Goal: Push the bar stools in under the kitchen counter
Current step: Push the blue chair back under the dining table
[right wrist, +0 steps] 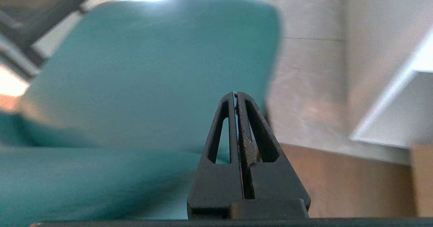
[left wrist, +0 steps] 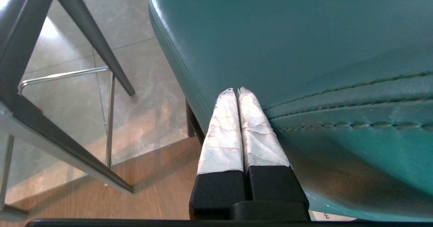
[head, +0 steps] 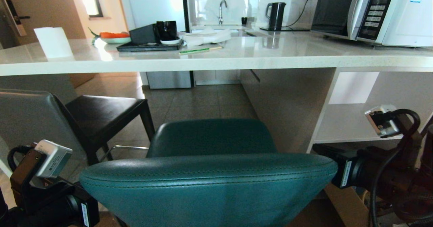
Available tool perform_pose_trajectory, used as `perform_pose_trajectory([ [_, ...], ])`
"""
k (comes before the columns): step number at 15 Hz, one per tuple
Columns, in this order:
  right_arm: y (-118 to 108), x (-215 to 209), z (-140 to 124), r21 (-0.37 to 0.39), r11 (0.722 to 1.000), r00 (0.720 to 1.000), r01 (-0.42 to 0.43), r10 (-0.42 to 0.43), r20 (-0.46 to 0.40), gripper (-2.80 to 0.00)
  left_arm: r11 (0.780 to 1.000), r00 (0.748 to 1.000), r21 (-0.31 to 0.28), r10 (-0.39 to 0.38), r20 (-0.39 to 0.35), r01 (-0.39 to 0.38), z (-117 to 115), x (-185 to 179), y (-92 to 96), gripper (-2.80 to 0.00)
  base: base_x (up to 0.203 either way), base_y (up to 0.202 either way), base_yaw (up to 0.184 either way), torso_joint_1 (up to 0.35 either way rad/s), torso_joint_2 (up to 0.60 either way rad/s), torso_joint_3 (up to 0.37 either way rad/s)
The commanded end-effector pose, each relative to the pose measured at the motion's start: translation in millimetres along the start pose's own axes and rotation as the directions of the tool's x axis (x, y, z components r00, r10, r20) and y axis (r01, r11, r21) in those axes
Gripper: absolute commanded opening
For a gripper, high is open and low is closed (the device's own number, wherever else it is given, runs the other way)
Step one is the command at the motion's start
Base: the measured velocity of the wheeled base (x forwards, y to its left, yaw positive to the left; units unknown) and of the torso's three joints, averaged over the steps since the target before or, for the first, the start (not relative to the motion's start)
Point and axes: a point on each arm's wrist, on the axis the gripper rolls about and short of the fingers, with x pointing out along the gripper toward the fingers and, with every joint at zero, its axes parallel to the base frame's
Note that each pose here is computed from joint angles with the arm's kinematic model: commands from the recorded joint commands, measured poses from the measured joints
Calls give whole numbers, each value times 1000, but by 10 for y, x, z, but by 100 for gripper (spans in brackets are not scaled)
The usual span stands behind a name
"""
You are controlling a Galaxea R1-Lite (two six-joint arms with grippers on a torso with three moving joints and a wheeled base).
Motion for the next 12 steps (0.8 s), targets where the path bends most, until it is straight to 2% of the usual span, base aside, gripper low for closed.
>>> perform_pose_trajectory([
  [1,113,44,-9,-11,999,999,-46,45,-13,-280,1000,1000,1,-10,2,10,3,3,-8,-280,0,0,0,0,0,0],
  [3,226,64,-28,-22,996,996,-91,90,-28,-280,1000,1000,1,-13,2,13,2,6,-11,-280,0,0,0,0,0,0],
  [8,290,185,-27,-25,995,994,-101,100,-41,-280,999,999,10,-47,-2,47,-1,10,-65,-280,0,0,0,0,0,0],
  [12,433,511,153,-17,992,992,-125,125,-3,-280,997,997,15,-69,-14,70,-18,21,-100,-280,0,0,0,0,0,0],
])
